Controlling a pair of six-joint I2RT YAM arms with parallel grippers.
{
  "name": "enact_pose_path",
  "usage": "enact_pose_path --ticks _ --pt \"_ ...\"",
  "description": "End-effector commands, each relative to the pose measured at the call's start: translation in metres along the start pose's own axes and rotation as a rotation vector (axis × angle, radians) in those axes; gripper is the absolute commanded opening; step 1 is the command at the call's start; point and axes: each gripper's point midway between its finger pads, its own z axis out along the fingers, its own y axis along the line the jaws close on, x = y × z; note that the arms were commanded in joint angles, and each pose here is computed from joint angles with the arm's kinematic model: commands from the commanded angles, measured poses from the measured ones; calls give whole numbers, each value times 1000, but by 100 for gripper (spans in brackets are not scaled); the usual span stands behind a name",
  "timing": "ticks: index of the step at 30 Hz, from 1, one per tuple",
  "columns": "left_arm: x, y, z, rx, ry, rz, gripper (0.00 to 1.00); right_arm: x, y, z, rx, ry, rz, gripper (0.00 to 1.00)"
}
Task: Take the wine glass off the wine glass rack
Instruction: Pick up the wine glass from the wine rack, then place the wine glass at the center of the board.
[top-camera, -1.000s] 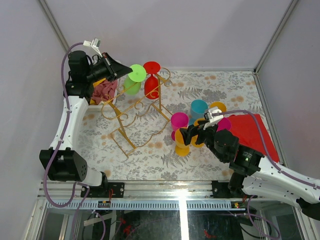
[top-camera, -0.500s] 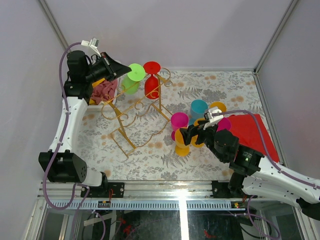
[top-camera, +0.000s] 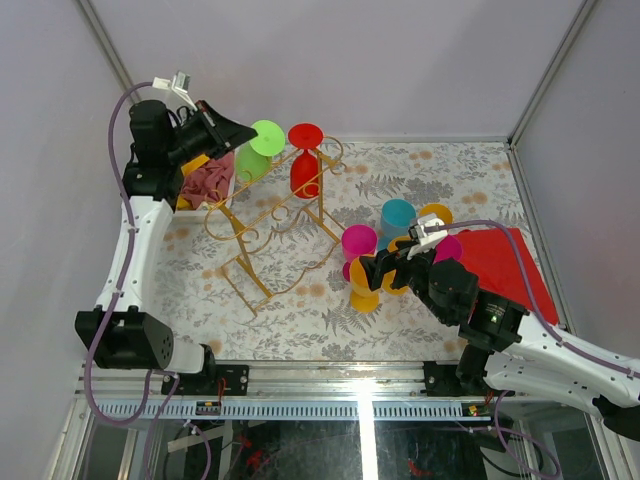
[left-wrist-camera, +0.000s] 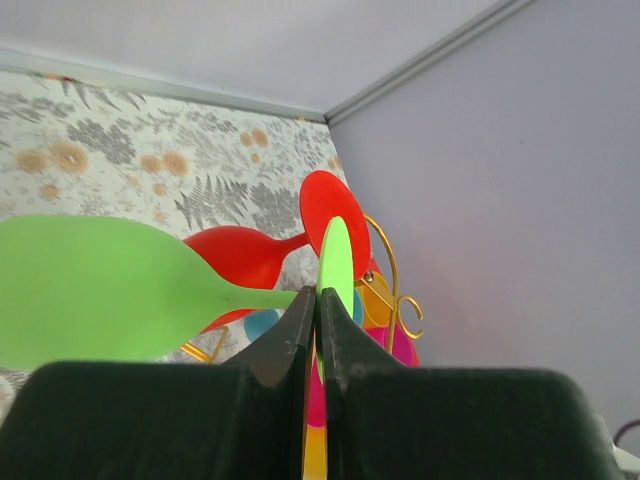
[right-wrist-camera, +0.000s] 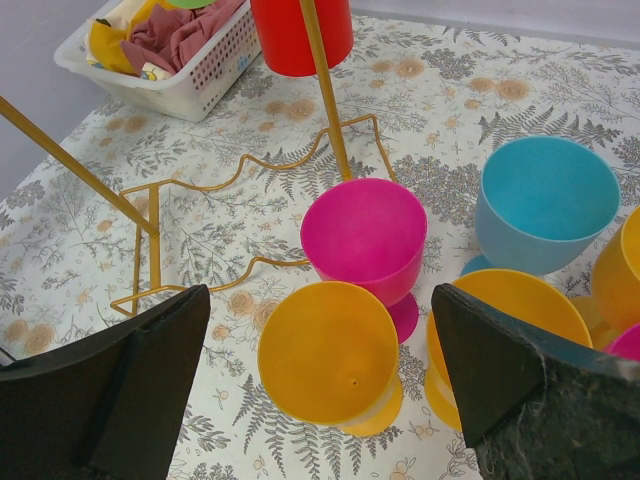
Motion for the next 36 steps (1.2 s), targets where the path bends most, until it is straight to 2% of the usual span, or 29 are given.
enact_pose_path --ticks 1,7,11,19,24,29,33,36 --pt "-38 -27 -23 -32 -187 160 0 -31 -2 -4 23 -87 49 99" --pt "-65 -1 -62 -308 -364 242 0 -32 -3 -5 22 -89 49 99" --pt "-72 20 -98 -483 -424 280 0 -33 -3 -6 22 -93 51 99" --pt "-59 7 -158 -600 -470 329 0 -33 -2 -7 15 -94 63 99" --pt "-29 13 -189 -690 -434 344 0 -34 -1 -8 6 -96 74 99" --pt "1 -18 -204 -584 -418 323 0 -33 2 -8 -6 -90 87 99" --pt "32 -36 -202 -475 -312 299 0 -33 9 -8 -36 -77 109 99" --pt "56 -27 -209 -515 -231 270 0 -33 13 -10 -55 -64 132 99"
